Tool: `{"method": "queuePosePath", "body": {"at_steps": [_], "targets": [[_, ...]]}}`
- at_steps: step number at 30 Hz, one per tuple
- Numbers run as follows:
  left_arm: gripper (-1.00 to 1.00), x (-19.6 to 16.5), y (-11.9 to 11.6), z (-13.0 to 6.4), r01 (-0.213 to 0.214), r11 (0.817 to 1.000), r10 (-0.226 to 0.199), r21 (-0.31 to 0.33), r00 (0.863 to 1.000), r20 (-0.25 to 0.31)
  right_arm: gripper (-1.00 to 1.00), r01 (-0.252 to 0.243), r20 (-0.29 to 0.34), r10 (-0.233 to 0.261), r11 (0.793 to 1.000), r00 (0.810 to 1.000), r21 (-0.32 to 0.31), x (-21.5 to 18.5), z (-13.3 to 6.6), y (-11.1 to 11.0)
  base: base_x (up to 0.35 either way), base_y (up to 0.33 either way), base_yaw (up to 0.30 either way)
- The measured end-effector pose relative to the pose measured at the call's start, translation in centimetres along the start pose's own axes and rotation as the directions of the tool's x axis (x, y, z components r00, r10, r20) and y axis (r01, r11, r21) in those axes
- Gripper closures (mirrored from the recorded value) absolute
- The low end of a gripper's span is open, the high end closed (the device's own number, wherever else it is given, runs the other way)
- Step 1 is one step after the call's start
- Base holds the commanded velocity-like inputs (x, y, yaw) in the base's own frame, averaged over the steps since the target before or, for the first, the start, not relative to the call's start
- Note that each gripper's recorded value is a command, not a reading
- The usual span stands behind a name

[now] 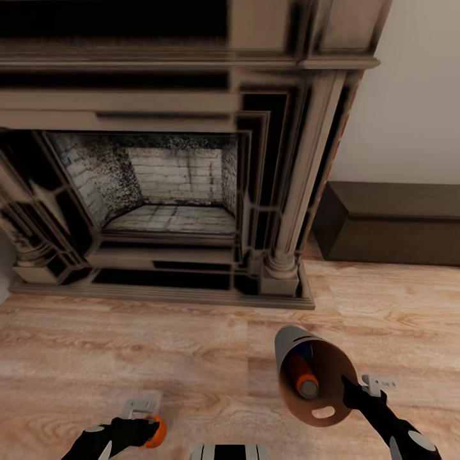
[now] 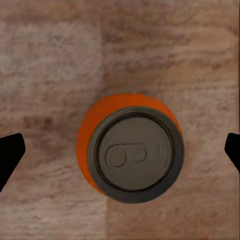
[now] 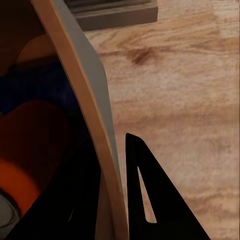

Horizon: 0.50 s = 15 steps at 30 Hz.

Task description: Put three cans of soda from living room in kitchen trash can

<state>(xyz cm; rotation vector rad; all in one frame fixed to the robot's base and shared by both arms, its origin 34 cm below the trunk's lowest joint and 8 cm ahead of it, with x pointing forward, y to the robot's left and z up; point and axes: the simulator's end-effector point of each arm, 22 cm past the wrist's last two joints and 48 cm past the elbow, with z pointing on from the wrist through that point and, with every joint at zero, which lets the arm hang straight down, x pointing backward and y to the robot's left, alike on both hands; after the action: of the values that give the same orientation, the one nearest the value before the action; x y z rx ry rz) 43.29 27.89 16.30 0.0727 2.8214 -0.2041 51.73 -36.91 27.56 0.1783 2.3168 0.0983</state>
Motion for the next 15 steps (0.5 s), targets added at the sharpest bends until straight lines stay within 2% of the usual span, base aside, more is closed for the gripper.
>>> {"method": "queuePosePath", "body": {"at_steps": [3,8,15], "targets": [[-1.00,-0.2,0.1,0.0,-0.001,1.000,0.001,-0.002,1.000,0.008,1.00,0.001,0.001,-0.001,1.000,1.000,-0.005,0.0,0.1,0.2,0.140,0.000,0.000],[-1.00,-0.4,0.2,0.0,-0.008,1.000,0.008,-0.008,1.000,0.014,1.00,0.005,-0.001,-0.005,1.000,1.000,-0.010,0.0,0.1,0.5,0.029,0.000,0.000],[-1.00,1.0,0.2,0.7,-0.005,1.000,0.005,-0.007,1.000,-0.018,1.00,0.006,-0.030,-0.006,1.000,1.000,-0.006,1.4,0.5,0.3,0.003,0.000,0.000]]}}
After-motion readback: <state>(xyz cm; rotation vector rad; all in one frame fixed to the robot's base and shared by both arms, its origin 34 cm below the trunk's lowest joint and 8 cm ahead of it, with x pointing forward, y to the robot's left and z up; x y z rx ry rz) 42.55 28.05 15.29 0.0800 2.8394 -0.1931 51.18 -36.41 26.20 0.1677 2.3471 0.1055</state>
